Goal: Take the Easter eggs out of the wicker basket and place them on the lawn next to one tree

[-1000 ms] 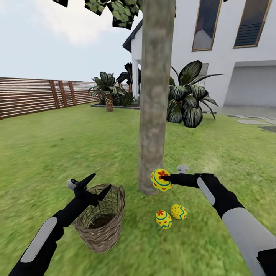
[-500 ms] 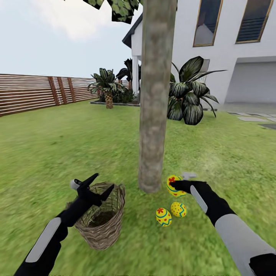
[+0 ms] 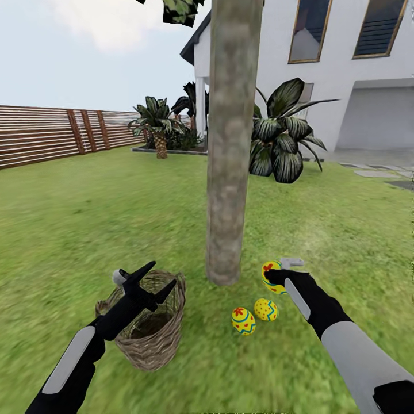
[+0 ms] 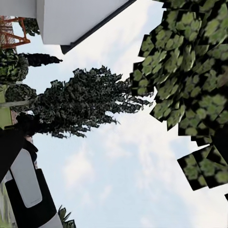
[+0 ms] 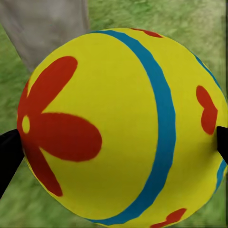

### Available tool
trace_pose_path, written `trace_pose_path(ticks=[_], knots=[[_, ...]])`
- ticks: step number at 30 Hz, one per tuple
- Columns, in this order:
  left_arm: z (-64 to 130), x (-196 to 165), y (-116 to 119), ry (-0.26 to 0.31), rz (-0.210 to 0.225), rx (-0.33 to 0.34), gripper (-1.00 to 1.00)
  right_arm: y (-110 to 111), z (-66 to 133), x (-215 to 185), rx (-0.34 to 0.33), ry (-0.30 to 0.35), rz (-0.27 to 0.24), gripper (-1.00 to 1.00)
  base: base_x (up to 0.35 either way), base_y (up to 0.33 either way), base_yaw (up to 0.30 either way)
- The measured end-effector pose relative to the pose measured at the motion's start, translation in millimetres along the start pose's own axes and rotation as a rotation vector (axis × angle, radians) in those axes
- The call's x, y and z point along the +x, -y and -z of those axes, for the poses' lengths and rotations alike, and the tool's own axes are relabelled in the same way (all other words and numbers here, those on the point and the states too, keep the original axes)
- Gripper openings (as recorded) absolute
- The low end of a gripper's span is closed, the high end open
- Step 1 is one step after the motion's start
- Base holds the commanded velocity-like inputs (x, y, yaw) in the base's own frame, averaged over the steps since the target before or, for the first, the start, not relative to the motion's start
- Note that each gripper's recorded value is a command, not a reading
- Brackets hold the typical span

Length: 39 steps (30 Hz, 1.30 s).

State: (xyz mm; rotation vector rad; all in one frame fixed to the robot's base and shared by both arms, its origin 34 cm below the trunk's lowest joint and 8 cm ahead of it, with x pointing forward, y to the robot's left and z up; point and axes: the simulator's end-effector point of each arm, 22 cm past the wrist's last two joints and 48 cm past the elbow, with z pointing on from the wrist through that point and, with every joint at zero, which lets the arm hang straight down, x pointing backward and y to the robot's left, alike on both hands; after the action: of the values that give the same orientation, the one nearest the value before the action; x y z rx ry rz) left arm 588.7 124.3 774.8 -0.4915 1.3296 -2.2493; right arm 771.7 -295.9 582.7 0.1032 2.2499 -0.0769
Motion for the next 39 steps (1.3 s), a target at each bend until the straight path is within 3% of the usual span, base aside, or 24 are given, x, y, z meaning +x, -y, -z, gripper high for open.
trace_pose_path(ticks=[39], knots=[[-1.3,0.1,-1.2,0.004,0.001,0.001,1.00,-0.8,-0.4,0.2,-0.005,-0.001,-0.008,-1.00,0.000,0.000,-0.281]])
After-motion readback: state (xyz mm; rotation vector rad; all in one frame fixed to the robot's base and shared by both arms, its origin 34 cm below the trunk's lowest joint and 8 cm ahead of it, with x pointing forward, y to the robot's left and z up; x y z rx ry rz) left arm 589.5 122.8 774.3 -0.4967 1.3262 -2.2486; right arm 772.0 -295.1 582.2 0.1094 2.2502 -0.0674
